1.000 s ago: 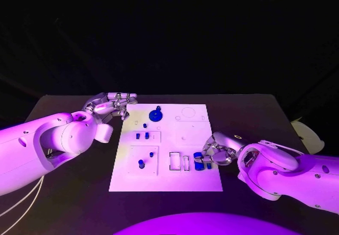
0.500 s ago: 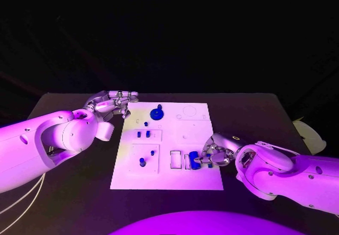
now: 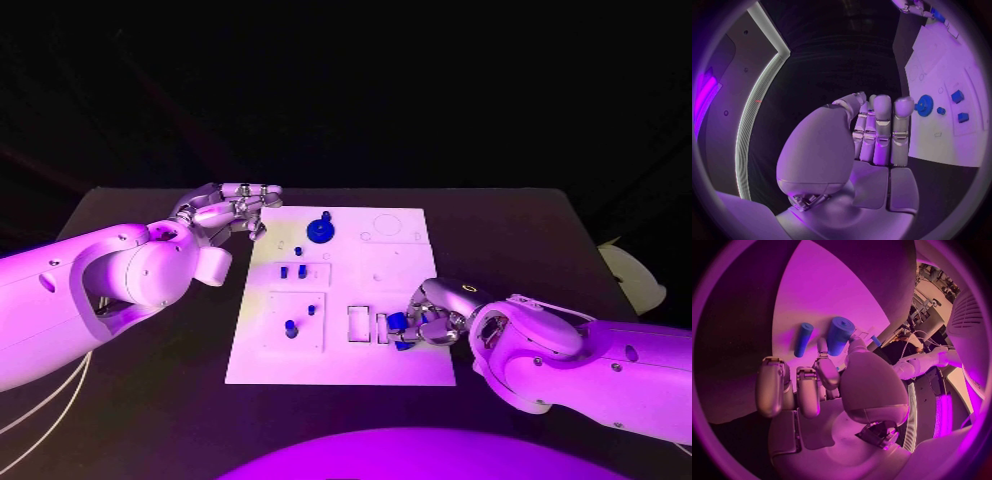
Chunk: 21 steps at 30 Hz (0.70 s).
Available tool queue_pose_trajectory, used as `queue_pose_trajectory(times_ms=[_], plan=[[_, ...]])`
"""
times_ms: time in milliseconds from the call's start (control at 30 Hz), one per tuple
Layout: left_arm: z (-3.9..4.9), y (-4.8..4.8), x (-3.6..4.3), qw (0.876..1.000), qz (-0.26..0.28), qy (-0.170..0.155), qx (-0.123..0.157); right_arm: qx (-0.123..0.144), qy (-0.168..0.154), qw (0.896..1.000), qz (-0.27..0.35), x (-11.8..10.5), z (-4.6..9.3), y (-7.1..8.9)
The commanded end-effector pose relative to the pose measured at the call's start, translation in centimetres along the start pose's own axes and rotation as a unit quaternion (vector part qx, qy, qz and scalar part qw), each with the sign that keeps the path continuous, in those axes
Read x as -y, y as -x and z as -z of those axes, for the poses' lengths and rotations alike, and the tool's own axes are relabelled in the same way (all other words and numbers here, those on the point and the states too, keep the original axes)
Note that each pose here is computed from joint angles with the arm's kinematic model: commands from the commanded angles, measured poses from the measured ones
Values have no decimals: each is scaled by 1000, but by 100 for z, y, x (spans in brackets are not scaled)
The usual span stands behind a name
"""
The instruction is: Assemble the parts on the task board
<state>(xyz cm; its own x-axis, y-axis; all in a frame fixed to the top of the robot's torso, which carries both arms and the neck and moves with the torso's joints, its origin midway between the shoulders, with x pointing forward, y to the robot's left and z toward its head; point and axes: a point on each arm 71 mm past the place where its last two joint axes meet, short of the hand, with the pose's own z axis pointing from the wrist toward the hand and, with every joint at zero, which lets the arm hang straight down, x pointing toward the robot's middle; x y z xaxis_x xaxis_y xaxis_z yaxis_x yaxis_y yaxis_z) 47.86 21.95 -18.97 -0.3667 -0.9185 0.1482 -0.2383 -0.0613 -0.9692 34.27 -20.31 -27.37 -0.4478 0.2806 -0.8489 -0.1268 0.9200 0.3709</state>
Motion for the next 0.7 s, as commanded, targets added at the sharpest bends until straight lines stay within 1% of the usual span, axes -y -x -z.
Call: queue_pose_trajectory(times_ms=[33,300,533,600,700], plan=[[0,-31,7,1000,-1,-2,-13,-14,-1,1000,11,4,-2,-91],[2,-31,6,1000,-1,-1,-14,-12,-4,1000,15,17,-25,-105],[4,-36,5,1000,-1,0,-16,-19,-4,999,26,19,-37,-118],[4,-37,4,1000,-1,1,-16,-10,2,1000,29,1,-35,-108],[5,-37,4,1000,-1,1,-17,13,13,999,27,-37,-20,-76]])
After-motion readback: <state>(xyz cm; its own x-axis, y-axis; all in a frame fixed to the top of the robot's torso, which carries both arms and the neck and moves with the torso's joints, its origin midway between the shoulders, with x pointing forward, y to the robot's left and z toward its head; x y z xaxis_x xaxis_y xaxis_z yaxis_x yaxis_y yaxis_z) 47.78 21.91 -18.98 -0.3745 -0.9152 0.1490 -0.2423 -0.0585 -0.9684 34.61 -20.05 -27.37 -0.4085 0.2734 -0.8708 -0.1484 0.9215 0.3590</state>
